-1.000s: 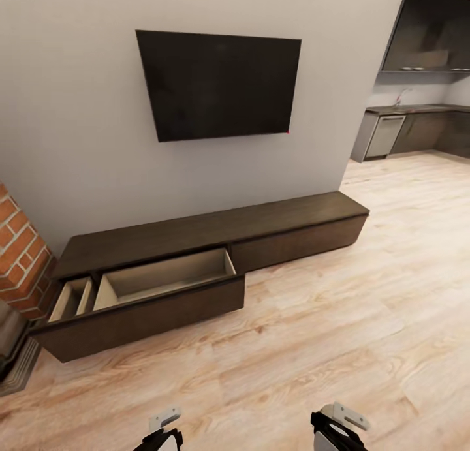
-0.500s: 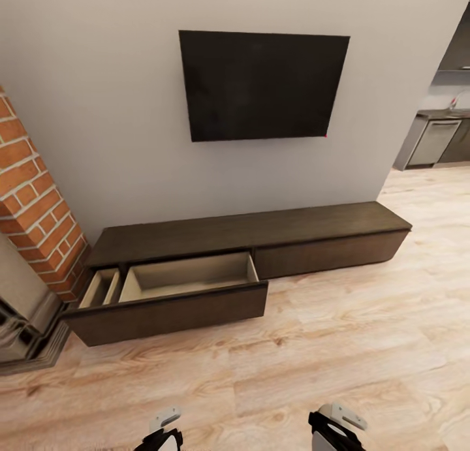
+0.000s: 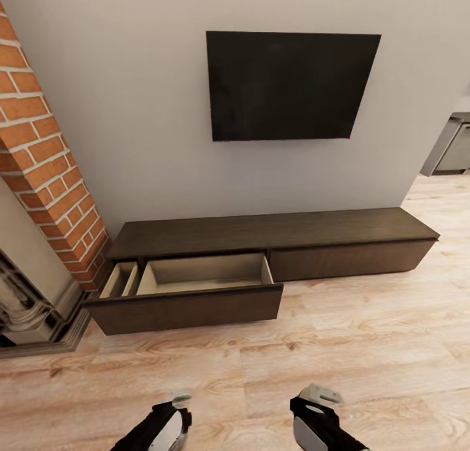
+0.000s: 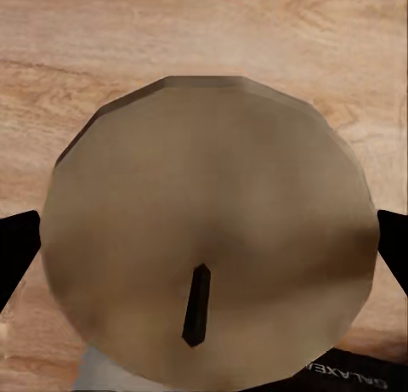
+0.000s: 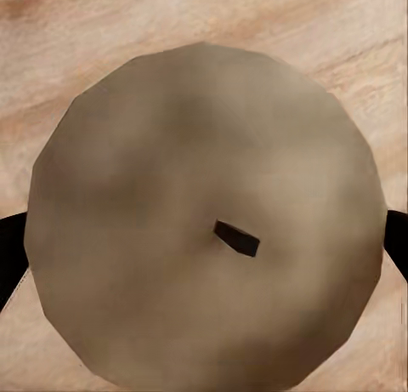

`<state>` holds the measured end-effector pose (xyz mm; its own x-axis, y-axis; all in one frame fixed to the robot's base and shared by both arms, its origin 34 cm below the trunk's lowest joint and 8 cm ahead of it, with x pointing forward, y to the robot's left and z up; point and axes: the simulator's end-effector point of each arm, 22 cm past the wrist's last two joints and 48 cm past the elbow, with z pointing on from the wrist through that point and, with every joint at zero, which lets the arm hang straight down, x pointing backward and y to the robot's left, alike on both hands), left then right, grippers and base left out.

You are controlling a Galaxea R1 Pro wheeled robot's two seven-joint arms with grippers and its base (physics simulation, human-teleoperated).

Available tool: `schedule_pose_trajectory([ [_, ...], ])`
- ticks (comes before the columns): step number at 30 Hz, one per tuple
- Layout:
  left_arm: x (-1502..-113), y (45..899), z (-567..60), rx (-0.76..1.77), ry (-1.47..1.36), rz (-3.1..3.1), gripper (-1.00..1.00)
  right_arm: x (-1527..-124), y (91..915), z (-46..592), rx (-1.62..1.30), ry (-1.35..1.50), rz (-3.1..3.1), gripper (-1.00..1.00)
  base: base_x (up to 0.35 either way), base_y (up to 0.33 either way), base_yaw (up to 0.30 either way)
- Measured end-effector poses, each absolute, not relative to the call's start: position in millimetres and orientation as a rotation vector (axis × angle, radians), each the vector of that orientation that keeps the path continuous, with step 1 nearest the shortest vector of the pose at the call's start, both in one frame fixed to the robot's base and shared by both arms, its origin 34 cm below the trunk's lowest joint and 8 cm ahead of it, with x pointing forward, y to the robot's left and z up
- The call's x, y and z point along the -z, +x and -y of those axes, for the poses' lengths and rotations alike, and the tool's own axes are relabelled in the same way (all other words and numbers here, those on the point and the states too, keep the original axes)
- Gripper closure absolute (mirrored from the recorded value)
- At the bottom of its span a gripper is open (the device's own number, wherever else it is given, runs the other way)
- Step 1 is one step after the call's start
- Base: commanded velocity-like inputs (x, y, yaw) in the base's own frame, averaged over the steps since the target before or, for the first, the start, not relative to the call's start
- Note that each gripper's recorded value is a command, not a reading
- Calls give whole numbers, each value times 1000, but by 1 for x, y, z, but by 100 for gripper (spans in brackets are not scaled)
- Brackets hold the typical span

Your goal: Place each of the two pumpkins and all three candles from the living room inside a cabinet in the living room (use any cabinet), then make sure every cabinet is closed, and position the cauldron so it is next to a table in the living room.

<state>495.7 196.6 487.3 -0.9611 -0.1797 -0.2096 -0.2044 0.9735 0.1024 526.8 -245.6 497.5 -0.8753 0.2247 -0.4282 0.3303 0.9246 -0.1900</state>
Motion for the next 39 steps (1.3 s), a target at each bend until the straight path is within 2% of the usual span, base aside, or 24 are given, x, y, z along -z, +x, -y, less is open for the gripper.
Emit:
schedule_pose_trajectory([
  [4, -552, 571, -248, -155, -169, -2859, 100, -533, 541, 220, 431, 377, -2682, 100, 0, 0, 2],
  [9, -612, 614, -298, -97, -241, -2775, 100, -540, 528, 208, 468, 272, -2799, 100, 0, 0, 0],
  [13, -654, 640, -324, -60, -333, -2698, 100, -561, 550, 190, 362, 292, -2813, 100, 0, 0, 0],
  [18, -670, 647, -324, -24, -345, -2682, 100, -646, 617, 174, 121, 347, -2742, 100, 0, 0, 0],
  [24, -672, 648, -321, -15, -342, -2680, 100, -706, 640, 192, 205, 361, -2638, 100, 0, 0, 0],
  [39, -715, 673, -313, 19, -306, -2569, 100, -750, 663, 184, 125, 387, -2513, 100, 0, 0, 0],
])
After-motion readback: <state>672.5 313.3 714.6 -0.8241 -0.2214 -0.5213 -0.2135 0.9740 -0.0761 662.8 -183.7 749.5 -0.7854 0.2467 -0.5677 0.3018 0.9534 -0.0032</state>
